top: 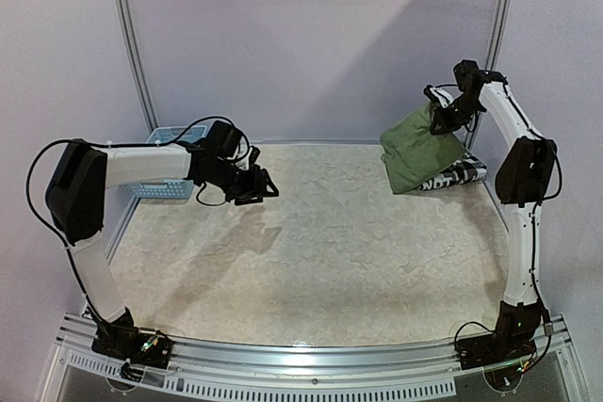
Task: Fold and stack the mixed laundry pile
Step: Place the square-folded tank top at the corner of the board.
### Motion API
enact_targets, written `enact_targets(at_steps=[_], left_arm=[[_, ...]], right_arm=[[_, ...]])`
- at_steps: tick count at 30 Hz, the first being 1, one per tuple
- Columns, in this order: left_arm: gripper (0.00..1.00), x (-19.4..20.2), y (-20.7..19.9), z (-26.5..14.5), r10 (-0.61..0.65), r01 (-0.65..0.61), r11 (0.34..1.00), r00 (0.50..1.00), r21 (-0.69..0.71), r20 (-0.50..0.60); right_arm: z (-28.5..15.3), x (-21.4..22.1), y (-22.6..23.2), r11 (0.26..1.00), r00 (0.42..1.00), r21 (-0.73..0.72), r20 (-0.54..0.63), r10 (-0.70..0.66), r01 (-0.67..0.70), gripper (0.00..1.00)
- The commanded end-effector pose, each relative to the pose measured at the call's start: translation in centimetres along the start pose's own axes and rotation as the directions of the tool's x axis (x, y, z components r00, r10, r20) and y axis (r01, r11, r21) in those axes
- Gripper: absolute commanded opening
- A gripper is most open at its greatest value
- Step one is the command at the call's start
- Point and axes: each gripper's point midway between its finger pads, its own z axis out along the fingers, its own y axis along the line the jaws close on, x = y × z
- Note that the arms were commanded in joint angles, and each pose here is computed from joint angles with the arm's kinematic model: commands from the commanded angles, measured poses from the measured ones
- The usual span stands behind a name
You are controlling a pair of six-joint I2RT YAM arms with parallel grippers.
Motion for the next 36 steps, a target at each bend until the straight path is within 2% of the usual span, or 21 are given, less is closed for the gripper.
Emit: enact_targets(at_steps=[1, 12, 20, 21, 22, 24, 25, 26, 28, 31, 34, 36], left_arm=[[0.54, 1.0, 0.0, 0.3, 0.018, -0.018, 1.0, 0.999, -0.019, -0.028], [0.54, 1.7, -0.4, 1.1, 0.021, -0.021, 1.0, 0.998, -0.018, -0.051], [0.54, 2.8, -1.0, 1.7, 0.03, -0.031, 0.999, 0.996, -0.015, -0.084], [0.54, 3.0, -1.0, 1.7, 0.032, -0.033, 0.999, 0.996, -0.014, -0.087], [0.54, 3.2, -1.0, 1.7, 0.032, -0.034, 0.999, 0.995, -0.015, -0.091], [0.54, 3.5, -1.0, 1.5, 0.033, -0.035, 0.999, 0.995, -0.016, -0.095], [0.54, 3.5, -1.1, 1.4, 0.033, -0.034, 0.999, 0.995, -0.015, -0.095], [0.54, 3.6, -1.1, 1.3, 0.036, -0.037, 0.999, 0.995, -0.015, -0.094], [0.55, 3.7, -1.1, 1.1, 0.038, -0.04, 0.999, 0.995, -0.019, -0.092], [0.55, 3.7, -1.1, 0.6, 0.049, -0.052, 0.998, 0.995, -0.034, -0.085], [0.55, 3.6, -0.6, 0.1, 0.071, -0.076, 0.994, 0.994, -0.072, -0.078], [0.55, 3.3, 0.1, -0.7, 0.09, -0.097, 0.987, 0.994, -0.126, -0.066]], right_arm=[[-4.5, -1.9, -1.6, 0.995, 0.996, 0.09, 0.075, -0.045, 0.039, 0.0], [-3.4, -1.3, -9.0, 0.963, 0.996, 0.269, 0.079, -0.039, 0.016, 0.0], [1.5, -1.9, -12.8, 0.926, 0.992, 0.377, 0.103, -0.072, 0.028, 0.01], [2.2, -1.9, -13.1, 0.923, 0.991, 0.384, 0.105, -0.077, 0.03, 0.05], [2.3, -1.9, -13.8, 0.911, 0.992, 0.412, 0.104, -0.076, 0.027, 0.15], [2.7, -1.6, -15.4, 0.872, 0.993, 0.489, 0.091, -0.068, 0.015, 0.45], [2.3, -1.6, -16.4, 0.843, 0.994, 0.538, 0.089, -0.064, 0.006, 0.56], [1.6, -1.7, -17.3, 0.807, 0.995, 0.591, 0.085, -0.056, -0.005, 0.62], [-0.6, -2.0, -18.4, 0.752, 0.995, 0.659, 0.092, -0.043, -0.028, 0.66], [-4.6, -3.2, -17.5, 0.747, 0.987, 0.66, 0.159, -0.03, -0.083, 0.67], [-7.2, -4.0, -15.5, 0.787, 0.973, 0.605, 0.23, -0.026, -0.122, 0.67], [-8.5, -4.0, -12.7, 0.858, 0.968, 0.498, 0.251, -0.002, -0.127, 0.68]])
